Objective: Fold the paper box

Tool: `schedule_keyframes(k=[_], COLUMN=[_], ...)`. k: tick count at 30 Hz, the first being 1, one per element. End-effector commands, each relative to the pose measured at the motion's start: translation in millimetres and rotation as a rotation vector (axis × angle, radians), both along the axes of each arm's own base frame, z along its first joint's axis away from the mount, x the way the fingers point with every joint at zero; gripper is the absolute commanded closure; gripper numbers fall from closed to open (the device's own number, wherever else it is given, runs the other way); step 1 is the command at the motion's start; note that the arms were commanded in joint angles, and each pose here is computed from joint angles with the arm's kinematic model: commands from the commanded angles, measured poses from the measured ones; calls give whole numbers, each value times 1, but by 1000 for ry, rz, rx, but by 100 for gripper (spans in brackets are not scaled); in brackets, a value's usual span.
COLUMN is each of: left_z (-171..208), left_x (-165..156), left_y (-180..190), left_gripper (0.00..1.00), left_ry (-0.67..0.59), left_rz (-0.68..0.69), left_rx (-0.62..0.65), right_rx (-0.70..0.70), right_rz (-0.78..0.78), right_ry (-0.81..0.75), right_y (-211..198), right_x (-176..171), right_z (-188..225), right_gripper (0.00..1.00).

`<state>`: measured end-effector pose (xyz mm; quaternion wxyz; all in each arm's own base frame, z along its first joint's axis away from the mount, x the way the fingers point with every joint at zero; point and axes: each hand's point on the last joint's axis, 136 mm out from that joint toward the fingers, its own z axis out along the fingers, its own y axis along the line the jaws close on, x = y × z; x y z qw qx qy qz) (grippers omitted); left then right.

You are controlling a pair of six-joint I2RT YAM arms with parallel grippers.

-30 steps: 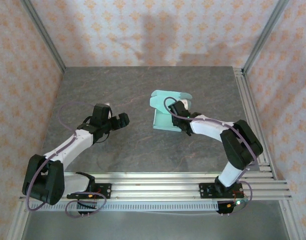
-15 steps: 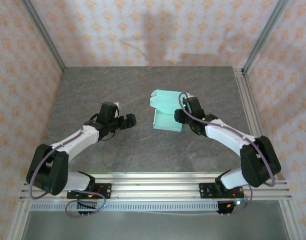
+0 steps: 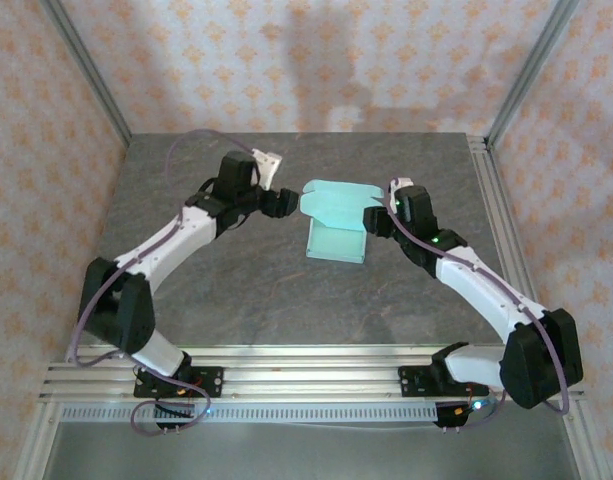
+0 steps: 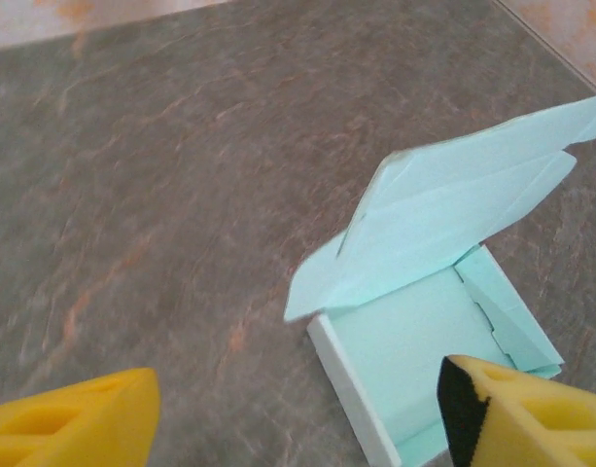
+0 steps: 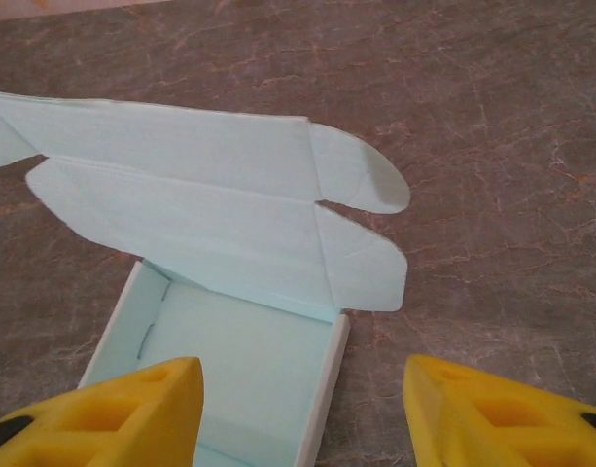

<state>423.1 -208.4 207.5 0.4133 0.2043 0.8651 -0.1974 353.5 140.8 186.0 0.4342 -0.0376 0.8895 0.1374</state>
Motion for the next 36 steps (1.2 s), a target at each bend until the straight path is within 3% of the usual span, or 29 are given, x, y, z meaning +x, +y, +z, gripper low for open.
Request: schedule_keyframes(k=[1, 6, 12, 19, 23, 26, 31, 36], left_z=[-10, -25, -54, -62, -57, -57, -53, -48], left_x=[-5, 7, 24, 30, 25, 20, 7, -6], left_y=[-19, -37, -44, -53, -58, -56, -49, -40], left_gripper=[26, 26, 26, 59, 73, 76, 90, 92], left_ry=[27, 62, 134, 150, 148, 159, 161, 172], left_rz=[-227, -384, -451, -486, -514, -524, -539, -546], left_rx=[117, 176, 279, 290, 259, 270, 288, 295], right_rx=[1, 4, -15, -32, -46, -50, -48, -76], right_rz=[32, 47, 45, 34, 31, 32, 38, 76], right_ry=[1, 19, 40, 53, 60, 57, 43, 2], right_y=[3, 6, 4, 1, 0, 0, 2, 5], right_x=[-5, -6, -7, -6, -5, -4, -2, 3], right_z=[5, -4, -12, -19, -22, -22, -17, -5], right_gripper=[44, 44, 44, 44, 44, 44, 44, 43])
